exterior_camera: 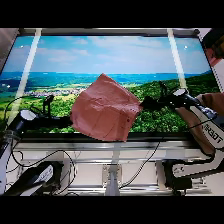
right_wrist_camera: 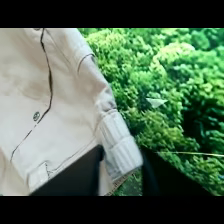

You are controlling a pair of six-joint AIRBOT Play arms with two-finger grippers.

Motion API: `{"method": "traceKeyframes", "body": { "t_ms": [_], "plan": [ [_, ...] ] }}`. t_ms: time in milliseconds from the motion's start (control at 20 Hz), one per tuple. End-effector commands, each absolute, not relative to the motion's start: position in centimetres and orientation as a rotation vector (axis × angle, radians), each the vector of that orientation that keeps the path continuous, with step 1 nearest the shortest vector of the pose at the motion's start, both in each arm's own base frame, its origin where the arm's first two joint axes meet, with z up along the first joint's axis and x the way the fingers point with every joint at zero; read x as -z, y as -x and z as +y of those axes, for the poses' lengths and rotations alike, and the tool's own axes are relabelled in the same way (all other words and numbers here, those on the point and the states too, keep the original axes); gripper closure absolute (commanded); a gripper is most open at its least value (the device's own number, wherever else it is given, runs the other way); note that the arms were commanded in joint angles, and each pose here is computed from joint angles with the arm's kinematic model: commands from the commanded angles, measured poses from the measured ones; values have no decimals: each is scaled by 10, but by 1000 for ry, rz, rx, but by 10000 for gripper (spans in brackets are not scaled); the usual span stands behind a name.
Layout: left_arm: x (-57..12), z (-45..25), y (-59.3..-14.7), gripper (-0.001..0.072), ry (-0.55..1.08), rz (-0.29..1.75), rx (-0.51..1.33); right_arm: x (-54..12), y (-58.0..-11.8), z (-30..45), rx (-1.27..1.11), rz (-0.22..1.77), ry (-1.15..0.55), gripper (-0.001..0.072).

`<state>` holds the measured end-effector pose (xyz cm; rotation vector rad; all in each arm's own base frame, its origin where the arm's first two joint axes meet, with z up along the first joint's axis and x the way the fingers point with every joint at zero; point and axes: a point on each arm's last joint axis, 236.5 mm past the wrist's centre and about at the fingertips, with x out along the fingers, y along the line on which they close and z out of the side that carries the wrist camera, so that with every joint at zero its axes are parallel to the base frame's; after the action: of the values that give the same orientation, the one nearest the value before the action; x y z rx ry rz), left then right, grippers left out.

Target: Fold the clothes and pants, and hang the long-sleeved shirts on hangers.

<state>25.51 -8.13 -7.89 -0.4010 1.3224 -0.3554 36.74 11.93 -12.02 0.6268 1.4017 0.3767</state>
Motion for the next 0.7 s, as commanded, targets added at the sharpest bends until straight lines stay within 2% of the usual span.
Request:
{"method": "traceKeyframes", "body": {
  "t_ms": [0, 100, 300, 500, 650],
  "plan": [
    [79, -79, -258, 697, 398, 1313, 347, 121, -370, 124, -394, 1382, -594, 577],
    [78, -81, -260, 697, 412, 1305, 347, 117, -387, 118, -368, 1328, -575, 690],
    [64, -92, -284, 698, 520, 1206, 331, 71, -455, 106, -361, 1113, -499, 690],
    [66, -101, -302, 700, 477, 1139, 306, 1, -528, 100, -334, 849, -331, 690],
    [74, -126, -307, 700, 470, 1132, 300, -33, -560, 115, -310, 680, -203, 691]
  ]
}}
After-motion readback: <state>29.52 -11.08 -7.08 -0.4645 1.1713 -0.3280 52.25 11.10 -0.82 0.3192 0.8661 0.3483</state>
